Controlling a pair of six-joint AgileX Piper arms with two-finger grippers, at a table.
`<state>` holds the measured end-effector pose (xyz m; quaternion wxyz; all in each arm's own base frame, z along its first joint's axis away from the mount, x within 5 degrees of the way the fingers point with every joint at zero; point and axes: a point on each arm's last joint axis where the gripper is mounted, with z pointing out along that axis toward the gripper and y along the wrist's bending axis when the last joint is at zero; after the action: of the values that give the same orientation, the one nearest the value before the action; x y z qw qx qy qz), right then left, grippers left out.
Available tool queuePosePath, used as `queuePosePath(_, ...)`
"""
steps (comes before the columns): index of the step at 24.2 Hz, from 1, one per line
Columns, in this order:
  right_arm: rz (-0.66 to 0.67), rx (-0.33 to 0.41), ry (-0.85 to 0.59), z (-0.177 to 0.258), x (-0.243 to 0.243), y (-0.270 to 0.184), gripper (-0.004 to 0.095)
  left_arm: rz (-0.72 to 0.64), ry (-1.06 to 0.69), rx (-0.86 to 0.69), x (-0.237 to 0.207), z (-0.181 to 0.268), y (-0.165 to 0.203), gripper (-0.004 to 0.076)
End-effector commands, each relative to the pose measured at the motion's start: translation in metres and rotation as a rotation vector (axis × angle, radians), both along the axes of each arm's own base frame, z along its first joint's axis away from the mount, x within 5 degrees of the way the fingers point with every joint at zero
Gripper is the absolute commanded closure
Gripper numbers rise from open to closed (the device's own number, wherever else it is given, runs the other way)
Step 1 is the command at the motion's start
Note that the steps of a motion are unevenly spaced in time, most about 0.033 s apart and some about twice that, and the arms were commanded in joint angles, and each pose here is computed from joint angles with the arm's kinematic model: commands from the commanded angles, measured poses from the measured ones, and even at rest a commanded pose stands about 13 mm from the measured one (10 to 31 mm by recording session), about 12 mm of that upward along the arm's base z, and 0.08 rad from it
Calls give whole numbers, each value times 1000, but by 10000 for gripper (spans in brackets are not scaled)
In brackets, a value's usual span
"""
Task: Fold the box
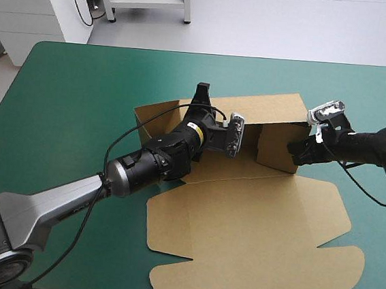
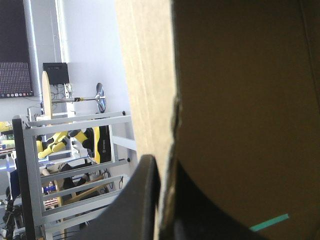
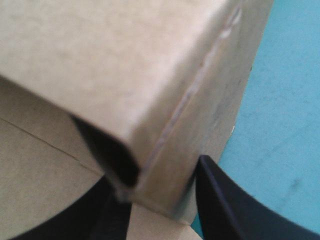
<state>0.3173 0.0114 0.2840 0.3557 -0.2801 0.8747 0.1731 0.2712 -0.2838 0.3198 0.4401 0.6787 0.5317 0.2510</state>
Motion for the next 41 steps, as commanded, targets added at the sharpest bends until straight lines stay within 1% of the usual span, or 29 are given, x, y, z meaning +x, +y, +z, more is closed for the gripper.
queuePosePath(1,14,83,-74,21,-1,6,905,50,54,-39,-4,2,4,731)
queuePosePath(2,6,90,-67,21,-1,6,919,50,54,-39,-4,2,4,731)
queuePosePath(3,9,94,-61,21,-1,7,905,51,60,-43,-4,2,4,731)
queuePosePath(6,9,105,-48,21,-2,8,906,53,63,-46,-4,2,4,731)
queuePosePath(8,-6,113,-45,21,-1,14,906,51,63,-47,-4,2,4,728)
queuePosePath(9,-27,112,-52,22,2,22,906,48,62,-50,-4,2,3,711)
queuePosePath(11,-86,93,-55,21,5,31,905,45,61,-55,-4,2,3,620)
queuePosePath(13,-139,37,-46,18,7,34,905,34,62,-69,-5,3,1,483)
queuePosePath(14,-141,1,-40,16,6,34,905,29,66,-87,-5,3,0,384)
queuePosePath(15,-152,-10,-29,15,6,34,905,37,77,-124,-5,3,-1,314)
queuePosePath(16,-167,-6,-24,14,6,34,905,44,94,-191,-6,5,-4,274)
queuePosePath(18,-196,2,-21,15,7,33,905,42,117,-287,-14,11,-9,284)
queuePosePath(20,-205,8,-20,15,7,33,905,7,115,-324,-24,18,-14,286)
queuePosePath(23,-206,6,-22,15,7,32,905,-47,107,-341,-40,27,-21,286)
queuePosePath(30,-219,17,-15,15,8,32,906,-117,101,-351,-71,40,-31,286)
queuePosePath(32,-230,27,-7,15,8,32,906,-132,100,-354,-80,45,-31,302)
queuePosePath(33,-235,31,-4,15,8,32,906,-137,101,-362,-84,48,-31,322)
queuePosePath(34,-239,32,-2,15,7,32,906,-138,103,-372,-88,51,-30,363)
queuePosePath(35,-245,34,1,16,7,32,906,-143,103,-392,-92,56,-28,427)
queuePosePath(36,-255,35,8,15,7,32,906,-144,100,-410,-95,61,-25,515)
queuePosePath(38,-278,30,15,18,5,30,906,-151,80,-442,-99,74,-17,737)
queuePosePath(39,-284,23,16,21,4,29,906,-142,67,-451,-97,80,-12,722)
queuePosePath(41,-304,25,53,26,2,28,906,-115,46,-493,-93,93,3,722)
